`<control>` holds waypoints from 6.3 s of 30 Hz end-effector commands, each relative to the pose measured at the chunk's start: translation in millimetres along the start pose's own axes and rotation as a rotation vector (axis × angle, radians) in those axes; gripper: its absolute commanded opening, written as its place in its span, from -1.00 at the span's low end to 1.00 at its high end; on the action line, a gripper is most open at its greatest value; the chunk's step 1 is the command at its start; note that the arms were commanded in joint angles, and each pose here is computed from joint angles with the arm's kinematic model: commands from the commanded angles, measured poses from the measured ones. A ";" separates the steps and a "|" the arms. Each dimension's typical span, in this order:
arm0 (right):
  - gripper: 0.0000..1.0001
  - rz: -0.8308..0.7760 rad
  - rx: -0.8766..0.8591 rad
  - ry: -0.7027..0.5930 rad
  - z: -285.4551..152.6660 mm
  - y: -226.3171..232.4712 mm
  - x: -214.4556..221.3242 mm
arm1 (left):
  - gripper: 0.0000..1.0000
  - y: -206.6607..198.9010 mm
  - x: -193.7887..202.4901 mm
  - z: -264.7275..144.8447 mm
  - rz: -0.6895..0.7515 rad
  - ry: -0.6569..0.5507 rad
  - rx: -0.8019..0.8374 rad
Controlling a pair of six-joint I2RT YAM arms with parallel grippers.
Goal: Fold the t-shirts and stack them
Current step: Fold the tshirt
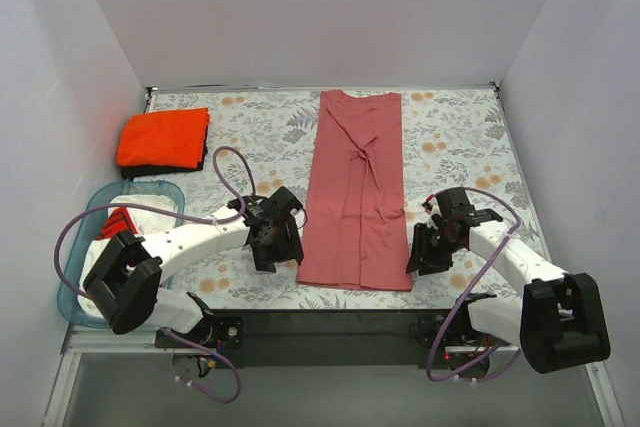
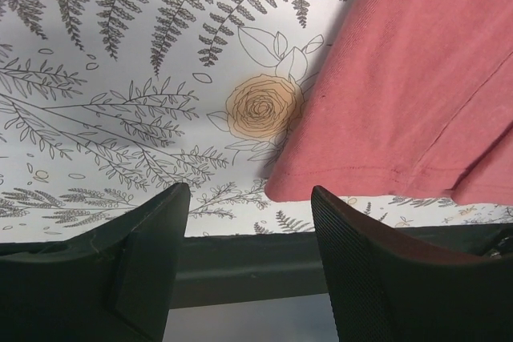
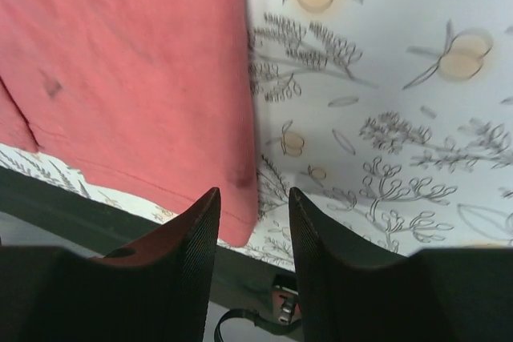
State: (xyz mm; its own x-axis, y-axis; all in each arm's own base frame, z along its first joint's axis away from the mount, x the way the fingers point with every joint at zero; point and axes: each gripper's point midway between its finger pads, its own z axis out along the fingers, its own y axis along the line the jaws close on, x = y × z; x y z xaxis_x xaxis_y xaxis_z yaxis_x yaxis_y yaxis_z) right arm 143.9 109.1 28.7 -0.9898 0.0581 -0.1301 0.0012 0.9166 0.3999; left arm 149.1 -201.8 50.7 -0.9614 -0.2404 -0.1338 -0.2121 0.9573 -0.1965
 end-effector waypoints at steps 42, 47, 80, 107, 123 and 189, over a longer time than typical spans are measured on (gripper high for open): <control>-0.97 -0.020 0.121 0.127 14.7 3.2 46.8 | -0.08 -30.7 14.8 20.1 0.119 0.088 -0.021; -0.97 -0.025 0.118 0.129 15.2 3.5 47.3 | -0.29 -25.3 19.5 30.0 0.134 0.108 -0.066; -0.97 -0.262 0.228 -0.143 -53.2 84.8 -86.2 | -1.00 -66.0 -93.9 -39.6 -0.007 -0.182 0.122; -0.97 -0.222 0.223 -0.246 -26.8 60.6 -247.7 | -1.00 -94.9 -252.7 13.6 0.009 -0.435 0.112; -0.44 -0.233 0.133 -0.235 1.3 70.2 -255.4 | -0.35 -80.4 -257.4 26.9 0.001 -0.477 0.065; -0.55 -0.572 -0.592 -0.287 47.0 224.2 -164.0 | -0.49 -61.5 -98.3 13.0 0.001 -0.337 0.057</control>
State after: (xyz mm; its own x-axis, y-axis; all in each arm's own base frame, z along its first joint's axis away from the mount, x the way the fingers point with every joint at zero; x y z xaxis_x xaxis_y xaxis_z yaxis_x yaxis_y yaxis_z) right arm 312.5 305.7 77.7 -0.7767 -0.2108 -0.5936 -0.5892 0.5765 0.5661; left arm 251.7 -252.7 64.6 -0.8821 -0.2291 -0.4116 -0.1277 0.9574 -0.2591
